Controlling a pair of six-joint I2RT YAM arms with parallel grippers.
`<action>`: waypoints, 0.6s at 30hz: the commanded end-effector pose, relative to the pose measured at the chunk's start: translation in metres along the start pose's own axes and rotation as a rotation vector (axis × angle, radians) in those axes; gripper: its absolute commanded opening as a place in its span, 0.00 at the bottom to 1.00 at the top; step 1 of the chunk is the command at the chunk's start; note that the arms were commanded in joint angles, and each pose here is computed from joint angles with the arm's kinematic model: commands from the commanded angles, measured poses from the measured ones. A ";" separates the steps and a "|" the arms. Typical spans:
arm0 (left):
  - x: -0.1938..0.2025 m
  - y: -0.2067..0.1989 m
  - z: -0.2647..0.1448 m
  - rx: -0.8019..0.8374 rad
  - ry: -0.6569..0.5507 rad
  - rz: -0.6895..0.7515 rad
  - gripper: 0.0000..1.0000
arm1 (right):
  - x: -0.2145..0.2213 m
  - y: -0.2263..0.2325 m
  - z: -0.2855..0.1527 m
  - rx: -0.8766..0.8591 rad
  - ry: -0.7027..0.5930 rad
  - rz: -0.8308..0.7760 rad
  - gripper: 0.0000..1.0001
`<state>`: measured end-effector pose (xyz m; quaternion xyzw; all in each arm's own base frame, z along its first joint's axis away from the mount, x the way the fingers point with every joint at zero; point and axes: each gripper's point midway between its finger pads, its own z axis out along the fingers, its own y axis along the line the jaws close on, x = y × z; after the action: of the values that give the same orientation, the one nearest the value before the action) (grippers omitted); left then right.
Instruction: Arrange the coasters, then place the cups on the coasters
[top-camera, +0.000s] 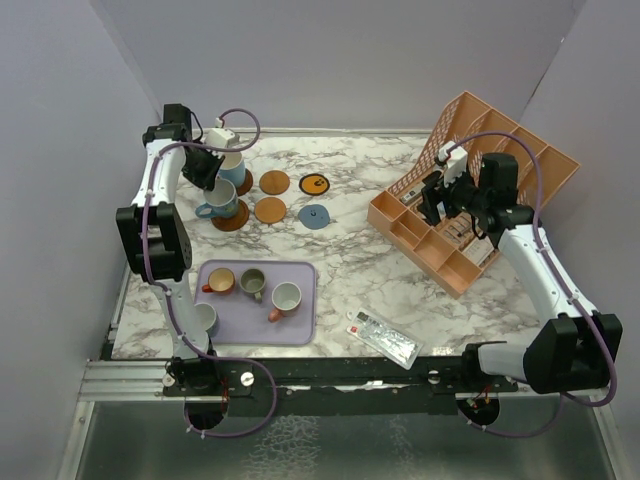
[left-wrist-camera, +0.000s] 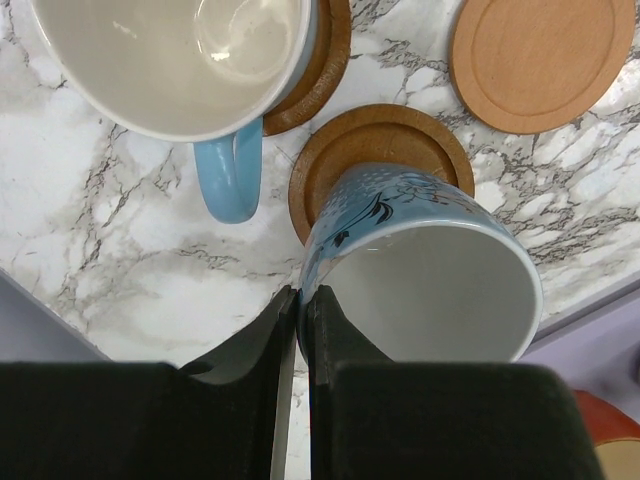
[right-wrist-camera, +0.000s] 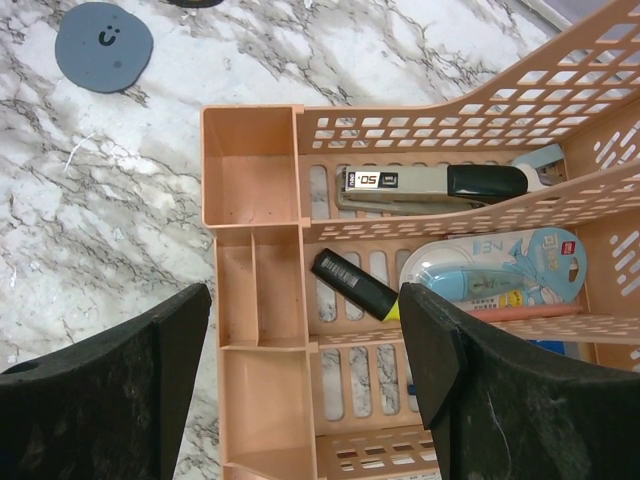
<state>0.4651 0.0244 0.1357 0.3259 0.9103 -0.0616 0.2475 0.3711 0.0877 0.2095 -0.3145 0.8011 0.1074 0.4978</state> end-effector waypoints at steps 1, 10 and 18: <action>-0.015 0.001 -0.002 0.019 -0.053 -0.001 0.00 | -0.007 0.002 -0.001 -0.017 -0.038 -0.003 0.78; -0.013 0.003 0.004 0.036 -0.025 -0.008 0.00 | -0.005 0.004 0.000 -0.028 -0.030 -0.007 0.78; -0.014 0.001 -0.001 0.051 -0.014 -0.009 0.00 | -0.004 0.004 0.001 -0.029 -0.026 -0.007 0.77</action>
<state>0.4729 0.0245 0.1279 0.3245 0.9144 -0.0719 0.2313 0.3699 0.0906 0.2100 -0.3186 0.7982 0.1148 0.4981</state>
